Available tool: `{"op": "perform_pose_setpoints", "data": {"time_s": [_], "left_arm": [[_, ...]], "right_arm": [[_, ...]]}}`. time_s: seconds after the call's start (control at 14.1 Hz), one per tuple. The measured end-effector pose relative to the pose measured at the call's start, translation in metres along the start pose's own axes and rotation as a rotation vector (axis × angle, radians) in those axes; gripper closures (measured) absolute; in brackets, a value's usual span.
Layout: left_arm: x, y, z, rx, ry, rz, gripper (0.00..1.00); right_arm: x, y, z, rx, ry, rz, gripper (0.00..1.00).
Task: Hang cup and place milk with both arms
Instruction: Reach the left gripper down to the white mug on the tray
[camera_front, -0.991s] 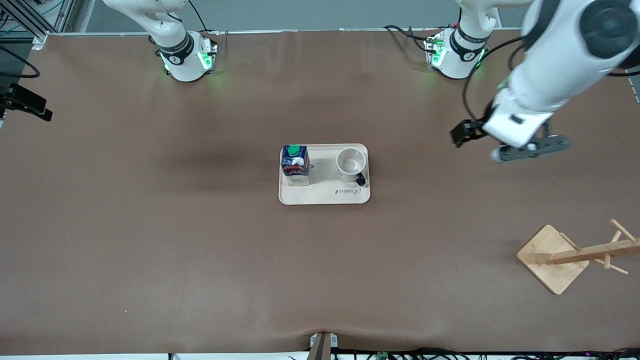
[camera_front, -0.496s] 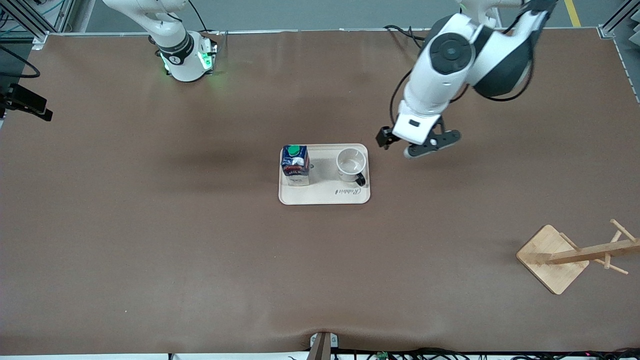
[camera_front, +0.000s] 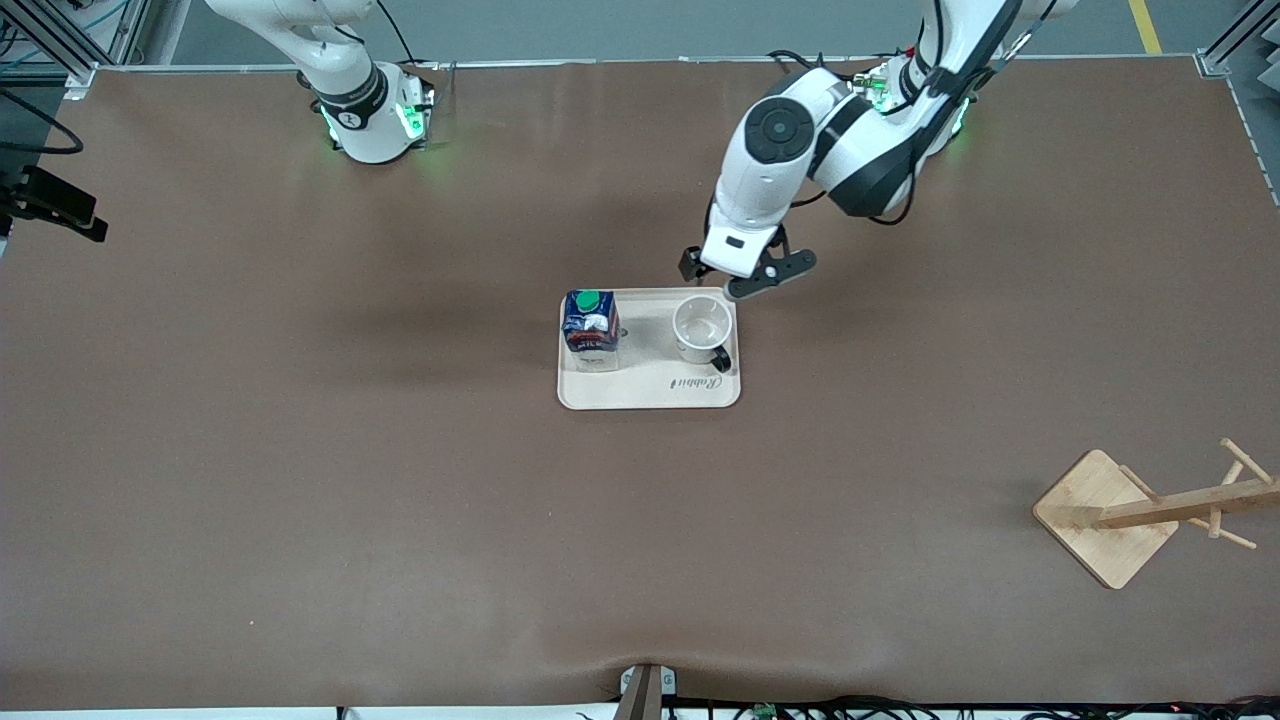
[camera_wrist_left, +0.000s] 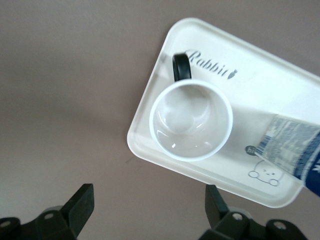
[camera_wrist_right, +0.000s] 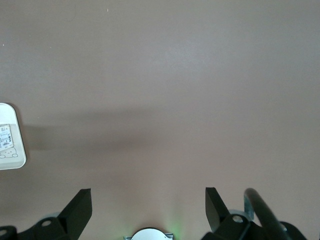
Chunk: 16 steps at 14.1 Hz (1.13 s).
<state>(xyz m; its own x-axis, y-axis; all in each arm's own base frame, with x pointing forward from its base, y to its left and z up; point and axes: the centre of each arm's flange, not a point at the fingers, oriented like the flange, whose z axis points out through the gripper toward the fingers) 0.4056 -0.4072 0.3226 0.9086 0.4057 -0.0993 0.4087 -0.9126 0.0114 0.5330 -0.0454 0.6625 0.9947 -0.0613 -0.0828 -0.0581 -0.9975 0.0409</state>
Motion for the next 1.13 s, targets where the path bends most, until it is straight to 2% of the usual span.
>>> {"op": "perform_pose_setpoints", "data": {"time_s": [0.07, 0.35, 0.5, 0.71, 1.06, 1.13], "left_arm": [[0.002, 0.002, 0.01, -0.001, 0.005, -0.014, 0.08], [0.016, 0.01, 0.044, -0.026, 0.032, -0.085, 0.13], [0.023, 0.012, 0.057, -0.014, 0.044, -0.102, 0.27], [0.031, 0.01, 0.075, 0.006, 0.043, -0.123, 0.34], [0.042, 0.012, 0.081, -0.009, 0.036, -0.153, 0.87], [0.048, 0.014, 0.078, -0.021, 0.042, -0.159, 0.94]], "right_arm": [[0.0, 0.0, 0.0, 0.0, 0.001, 0.001, 0.0], [0.0, 0.001, 0.0, 0.0, 0.001, 0.001, 0.0], [0.0, 0.001, 0.0, 0.0, 0.001, 0.001, 0.0], [0.0, 0.001, -0.001, 0.0, 0.001, 0.001, 0.0], [0.0, 0.001, -0.001, 0.0, 0.002, 0.001, 0.0], [0.0, 0.001, -0.001, 0.0, 0.002, 0.001, 0.0]]}}
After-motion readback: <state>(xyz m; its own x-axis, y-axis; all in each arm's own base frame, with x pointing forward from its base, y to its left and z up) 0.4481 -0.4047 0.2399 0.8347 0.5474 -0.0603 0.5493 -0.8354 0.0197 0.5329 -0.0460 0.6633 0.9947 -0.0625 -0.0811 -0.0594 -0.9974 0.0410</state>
